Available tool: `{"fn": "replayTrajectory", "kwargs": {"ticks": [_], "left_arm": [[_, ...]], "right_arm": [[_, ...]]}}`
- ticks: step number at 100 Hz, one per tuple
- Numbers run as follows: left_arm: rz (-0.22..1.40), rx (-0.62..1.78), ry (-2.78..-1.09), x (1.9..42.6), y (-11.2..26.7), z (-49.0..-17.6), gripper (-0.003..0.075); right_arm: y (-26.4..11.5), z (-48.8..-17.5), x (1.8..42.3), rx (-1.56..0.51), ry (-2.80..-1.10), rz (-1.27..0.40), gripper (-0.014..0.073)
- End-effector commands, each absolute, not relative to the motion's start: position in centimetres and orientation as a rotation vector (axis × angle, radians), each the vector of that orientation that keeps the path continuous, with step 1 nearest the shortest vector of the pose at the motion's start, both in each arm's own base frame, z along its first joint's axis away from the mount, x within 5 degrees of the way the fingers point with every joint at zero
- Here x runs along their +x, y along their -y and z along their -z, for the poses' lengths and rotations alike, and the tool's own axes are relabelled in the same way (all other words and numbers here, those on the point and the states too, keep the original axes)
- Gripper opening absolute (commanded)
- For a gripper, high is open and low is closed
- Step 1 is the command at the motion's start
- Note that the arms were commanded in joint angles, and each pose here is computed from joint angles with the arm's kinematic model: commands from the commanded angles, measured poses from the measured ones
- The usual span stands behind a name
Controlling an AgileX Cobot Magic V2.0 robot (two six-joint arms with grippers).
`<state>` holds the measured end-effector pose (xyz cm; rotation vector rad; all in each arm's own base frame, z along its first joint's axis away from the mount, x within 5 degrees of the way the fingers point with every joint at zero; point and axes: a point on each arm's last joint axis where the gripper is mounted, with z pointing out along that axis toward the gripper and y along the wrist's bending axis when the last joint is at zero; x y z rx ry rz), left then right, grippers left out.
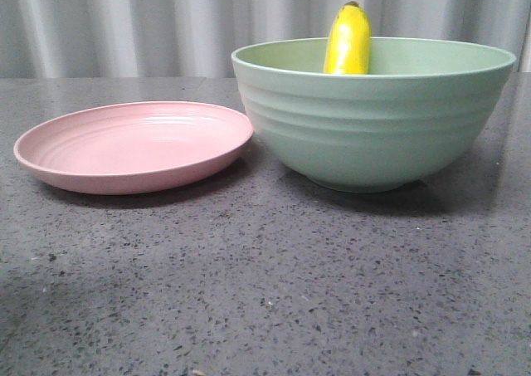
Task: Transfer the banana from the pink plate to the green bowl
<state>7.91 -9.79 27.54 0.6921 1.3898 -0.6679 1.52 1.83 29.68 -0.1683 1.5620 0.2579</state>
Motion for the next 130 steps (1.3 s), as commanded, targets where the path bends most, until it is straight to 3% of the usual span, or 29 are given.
{"fn": "replayTrajectory", "kwargs": {"ticks": [1, 26, 66, 96, 130], "left_arm": [[0.601, 0.666, -1.272, 8.1, 9.2, -28.7, -0.002], [0.437, 0.565, -1.254, 8.1, 6.6, -27.8, -0.002], [0.138, 0.306, -1.244, 6.3, 2.1, -23.2, -0.002], [-0.03, 0.197, -1.457, 5.4, 0.6, -21.0, -0.002], [0.025, 0.144, -1.718, 5.3, 0.6, -18.7, -0.002]], "right_arm": [[-1.6, -31.0, 1.1, -0.151, -1.457, -0.234, -0.0067], [-1.6, -31.0, 1.1, -0.151, -1.457, -0.234, -0.0067], [-1.6, -31.0, 1.1, -0.151, -1.457, -0.234, -0.0067], [-1.6, -31.0, 1.1, -0.151, -1.457, -0.234, -0.0067], [-1.6, -31.0, 1.1, -0.151, -1.457, -0.234, -0.0067]]}}
